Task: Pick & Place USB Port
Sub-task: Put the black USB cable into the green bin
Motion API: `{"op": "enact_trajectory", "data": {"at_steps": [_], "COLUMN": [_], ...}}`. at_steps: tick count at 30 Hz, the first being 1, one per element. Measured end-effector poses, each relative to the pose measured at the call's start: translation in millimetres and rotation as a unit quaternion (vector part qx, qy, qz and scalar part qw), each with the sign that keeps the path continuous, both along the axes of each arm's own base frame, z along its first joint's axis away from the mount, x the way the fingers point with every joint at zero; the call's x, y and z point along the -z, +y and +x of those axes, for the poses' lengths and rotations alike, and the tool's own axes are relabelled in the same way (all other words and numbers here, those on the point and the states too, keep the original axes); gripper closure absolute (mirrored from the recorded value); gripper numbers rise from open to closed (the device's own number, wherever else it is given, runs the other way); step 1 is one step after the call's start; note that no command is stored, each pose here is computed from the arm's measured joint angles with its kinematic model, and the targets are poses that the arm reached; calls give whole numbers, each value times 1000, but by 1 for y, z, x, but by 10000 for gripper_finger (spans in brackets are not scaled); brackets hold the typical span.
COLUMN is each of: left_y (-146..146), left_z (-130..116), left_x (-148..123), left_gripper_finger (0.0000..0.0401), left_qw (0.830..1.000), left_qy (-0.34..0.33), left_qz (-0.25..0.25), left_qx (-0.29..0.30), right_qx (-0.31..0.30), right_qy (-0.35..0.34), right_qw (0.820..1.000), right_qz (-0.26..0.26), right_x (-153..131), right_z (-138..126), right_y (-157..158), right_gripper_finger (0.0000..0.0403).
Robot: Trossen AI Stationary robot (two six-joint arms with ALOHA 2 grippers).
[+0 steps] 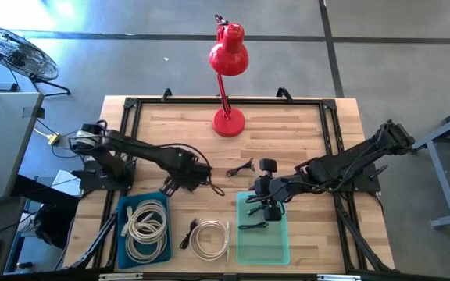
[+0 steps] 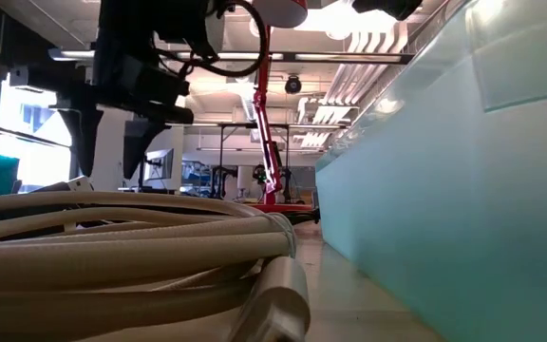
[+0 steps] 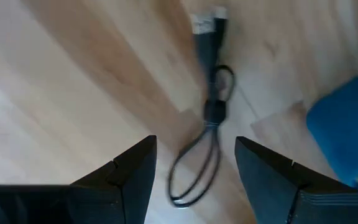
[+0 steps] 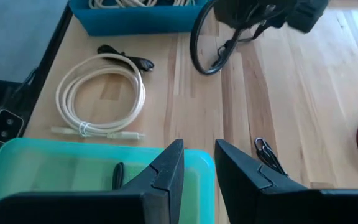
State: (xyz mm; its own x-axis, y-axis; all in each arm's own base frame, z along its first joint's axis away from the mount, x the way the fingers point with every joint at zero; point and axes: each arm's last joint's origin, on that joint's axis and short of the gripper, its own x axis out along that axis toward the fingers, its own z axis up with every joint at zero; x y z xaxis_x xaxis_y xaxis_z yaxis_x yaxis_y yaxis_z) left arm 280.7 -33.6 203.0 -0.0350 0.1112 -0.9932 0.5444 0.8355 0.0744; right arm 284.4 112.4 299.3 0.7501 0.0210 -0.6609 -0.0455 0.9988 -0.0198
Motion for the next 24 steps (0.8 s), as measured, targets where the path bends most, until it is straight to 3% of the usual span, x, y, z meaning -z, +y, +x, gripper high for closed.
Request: {"op": "enact_trajectory", "data": {"at_steps": [8, 17, 20, 24], "left_y": [-4, -3, -3, -2], "left_z": [9, 16, 16, 17], "left_x": [24, 61, 68, 69], "left_gripper_finger": [188, 195, 242, 368], "left_qw": [998, 998, 997, 997], "left_qy": [37, 57, 70, 69], "left_qz": [-43, -6, 7, 21], "left_qx": [-17, -16, -25, -26], "right_qx": [-1, -12, -19, -26], "right_qy": [1, 4, 1, -9], "right_qw": [1000, 1000, 1000, 1000], "right_qz": [-1, 8, 11, 13], "right_x": [0, 0, 0, -2], "right_z": [0, -1, -1, -2], "right_y": [0, 2, 5, 10], "right_gripper_finger": [320, 320, 320, 320]}}
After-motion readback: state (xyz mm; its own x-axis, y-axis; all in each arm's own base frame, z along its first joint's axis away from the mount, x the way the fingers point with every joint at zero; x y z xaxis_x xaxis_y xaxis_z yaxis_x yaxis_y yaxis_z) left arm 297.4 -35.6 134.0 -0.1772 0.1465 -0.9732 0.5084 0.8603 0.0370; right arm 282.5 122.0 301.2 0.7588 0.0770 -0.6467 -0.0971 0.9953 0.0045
